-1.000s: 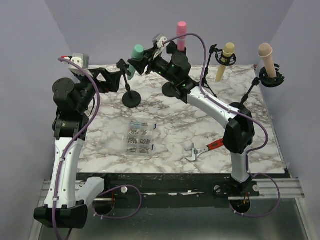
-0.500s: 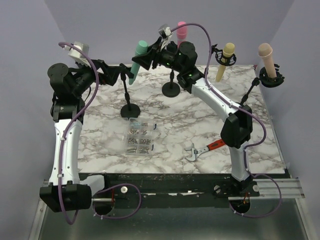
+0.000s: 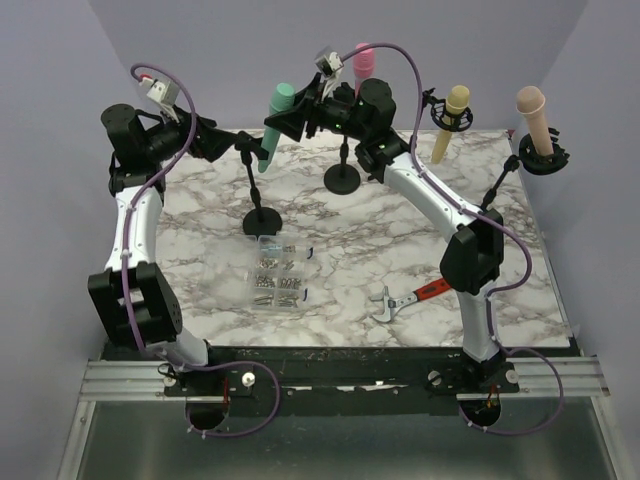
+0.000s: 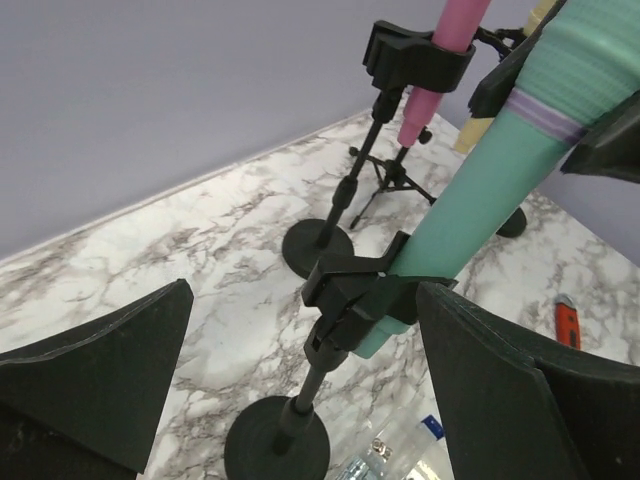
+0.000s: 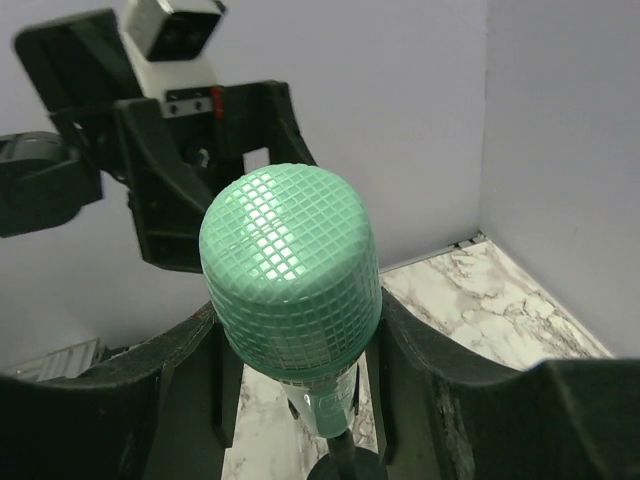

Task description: Remove the microphone from the stand

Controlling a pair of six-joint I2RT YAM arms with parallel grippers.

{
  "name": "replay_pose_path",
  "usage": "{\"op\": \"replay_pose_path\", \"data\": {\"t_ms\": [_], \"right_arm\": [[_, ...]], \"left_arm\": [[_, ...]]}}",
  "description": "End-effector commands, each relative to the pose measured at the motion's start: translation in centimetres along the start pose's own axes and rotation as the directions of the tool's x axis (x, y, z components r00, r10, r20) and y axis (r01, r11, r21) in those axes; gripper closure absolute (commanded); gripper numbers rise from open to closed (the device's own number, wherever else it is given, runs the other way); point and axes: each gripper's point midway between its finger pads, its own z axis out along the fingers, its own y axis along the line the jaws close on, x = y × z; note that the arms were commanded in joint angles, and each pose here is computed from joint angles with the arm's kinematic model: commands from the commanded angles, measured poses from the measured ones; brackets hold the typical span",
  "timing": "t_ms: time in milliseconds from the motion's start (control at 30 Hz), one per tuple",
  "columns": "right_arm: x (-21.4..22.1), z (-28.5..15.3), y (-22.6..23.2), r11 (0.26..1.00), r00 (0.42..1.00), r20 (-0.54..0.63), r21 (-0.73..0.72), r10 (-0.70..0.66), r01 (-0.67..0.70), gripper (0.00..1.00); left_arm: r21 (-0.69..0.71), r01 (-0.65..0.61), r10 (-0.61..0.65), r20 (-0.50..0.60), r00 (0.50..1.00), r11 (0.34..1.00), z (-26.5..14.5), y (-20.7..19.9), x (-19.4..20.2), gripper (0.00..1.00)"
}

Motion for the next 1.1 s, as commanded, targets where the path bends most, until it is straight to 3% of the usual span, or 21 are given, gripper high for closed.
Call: {"op": "replay_pose_path", "data": {"t_ms": [0, 167, 500, 833, 933, 1000, 1067], "right_arm": [[-0.7, 0.2, 0.2, 0.999, 1.0, 0.01, -0.032, -0.021, 0.022, 0.99], [-0.9, 0.4, 0.3, 0.999, 1.0, 0.014, -0.04, -0.018, 0.019, 0.99], [-0.6, 0.3, 0.4, 0.999, 1.0, 0.01, -0.049, -0.001, 0.002, 0.99], [-0.8, 0.3, 0.5, 0.999, 1.0, 0.014, -0.051, 0.001, -0.001, 0.99], [-0.7, 0.3, 0.5, 0.999, 1.0, 0.01, -0.052, 0.007, -0.006, 0.99], [-0.7, 0.3, 0.5, 0.999, 1.0, 0.01, -0.051, 0.004, -0.004, 0.99], [-0.8, 0.3, 0.4, 0.999, 1.0, 0.013, -0.044, 0.001, -0.001, 0.99]], "left_arm": [[0.212, -0.041, 0.044, -0.011, 0.999, 0.976, 1.1, -0.9, 0.0, 0.01], [0.299, -0.027, 0.021, 0.022, 1.0, 0.954, 1.6, -1.2, 0.8, 0.01], [0.365, 0.026, -0.022, -0.015, 1.0, 0.931, 3.3, -1.7, 3.2, 0.04], [0.331, 0.01, -0.003, -0.023, 1.0, 0.944, 3.9, -2.0, 4.7, 0.18], [0.314, 0.005, 0.0, -0.017, 1.0, 0.949, 3.9, -1.8, 4.7, 0.38], [0.288, -0.012, 0.017, -0.013, 1.0, 0.957, 3.9, -1.7, 4.8, 0.59], [0.266, -0.034, 0.04, -0.015, 0.999, 0.963, 3.8, -1.7, 4.9, 0.87]]}}
